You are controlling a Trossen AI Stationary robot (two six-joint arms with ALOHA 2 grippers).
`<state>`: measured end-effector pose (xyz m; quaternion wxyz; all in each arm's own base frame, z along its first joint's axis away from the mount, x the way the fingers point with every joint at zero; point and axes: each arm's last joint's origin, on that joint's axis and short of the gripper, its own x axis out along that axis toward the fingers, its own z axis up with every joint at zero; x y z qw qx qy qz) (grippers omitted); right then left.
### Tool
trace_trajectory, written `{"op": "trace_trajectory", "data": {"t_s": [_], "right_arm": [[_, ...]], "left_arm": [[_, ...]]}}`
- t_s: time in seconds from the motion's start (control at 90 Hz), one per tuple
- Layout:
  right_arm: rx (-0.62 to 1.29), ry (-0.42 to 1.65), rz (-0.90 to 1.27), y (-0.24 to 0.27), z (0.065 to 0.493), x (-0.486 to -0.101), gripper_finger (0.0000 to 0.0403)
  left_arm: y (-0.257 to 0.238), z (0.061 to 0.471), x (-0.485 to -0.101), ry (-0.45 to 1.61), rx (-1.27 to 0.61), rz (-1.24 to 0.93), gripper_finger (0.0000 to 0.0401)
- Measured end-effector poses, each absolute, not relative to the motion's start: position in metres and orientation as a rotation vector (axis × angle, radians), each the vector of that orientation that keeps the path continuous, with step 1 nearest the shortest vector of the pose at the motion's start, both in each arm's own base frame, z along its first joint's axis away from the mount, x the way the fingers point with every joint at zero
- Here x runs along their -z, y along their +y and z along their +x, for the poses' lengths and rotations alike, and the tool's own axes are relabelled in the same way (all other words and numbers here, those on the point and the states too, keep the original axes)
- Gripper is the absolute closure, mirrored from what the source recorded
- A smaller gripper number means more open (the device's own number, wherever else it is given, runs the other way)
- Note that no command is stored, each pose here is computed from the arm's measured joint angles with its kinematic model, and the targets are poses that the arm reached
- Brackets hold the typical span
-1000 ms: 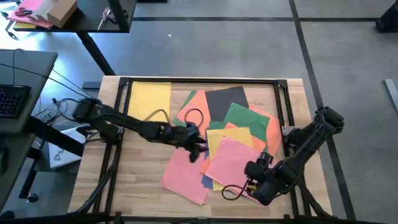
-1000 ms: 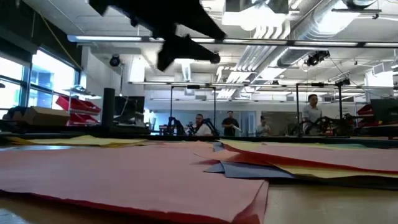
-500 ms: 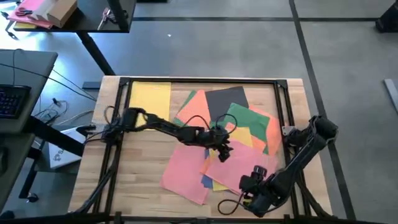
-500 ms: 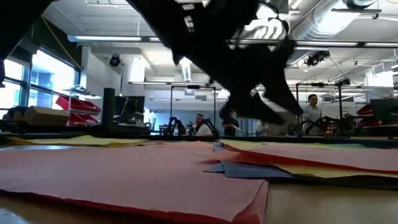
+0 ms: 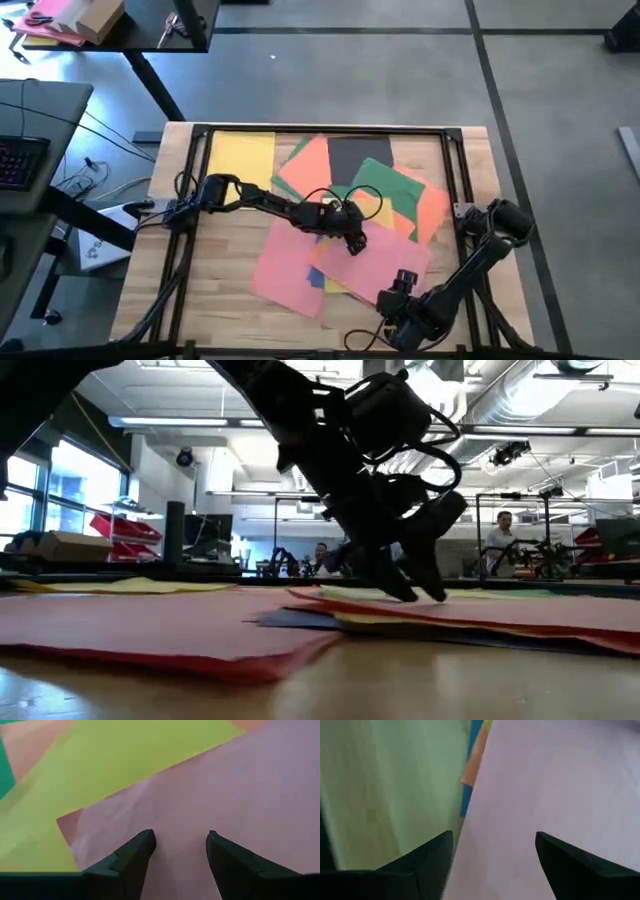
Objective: Organize paper
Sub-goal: Move the pink paper to the bottom right of the table
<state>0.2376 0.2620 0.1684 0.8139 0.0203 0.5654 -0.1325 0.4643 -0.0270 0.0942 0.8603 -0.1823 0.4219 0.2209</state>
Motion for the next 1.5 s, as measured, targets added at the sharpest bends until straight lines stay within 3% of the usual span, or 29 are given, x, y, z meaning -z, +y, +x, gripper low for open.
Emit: {"op": "trace_trajectory", "data": {"t_s": [0.344, 0.578, 0.8, 1.111, 1.356, 1.5], "right_arm": [[0.225, 1.159, 0.028, 0.279, 0.252, -0.132, 0.0135], [0.512, 1.238, -0.077, 0.255, 0.244, -0.117, 0.0135], [0.597, 1.278, -0.128, 0.238, 0.246, -0.123, 0.0135], [0.532, 1.247, -0.156, 0.230, 0.251, -0.141, 0.0135], [0.401, 1.141, -0.171, 0.227, 0.280, -0.141, 0.0135], [0.425, 1.127, -0.147, 0.214, 0.293, -0.142, 0.0135]], "left_arm": [[-0.014, 0.458, -0.097, 0.919, -0.559, -0.457, 0.0222], [-0.017, 0.458, -0.097, 0.918, -0.555, -0.451, 0.0222], [-0.027, 0.458, -0.097, 0.909, -0.550, -0.438, 0.0222], [-0.033, 0.457, -0.097, 0.908, -0.538, -0.436, 0.0222], [-0.033, 0.457, -0.097, 0.909, -0.537, -0.436, 0.0222], [-0.033, 0.457, -0.097, 0.910, -0.533, -0.429, 0.0222]]}}
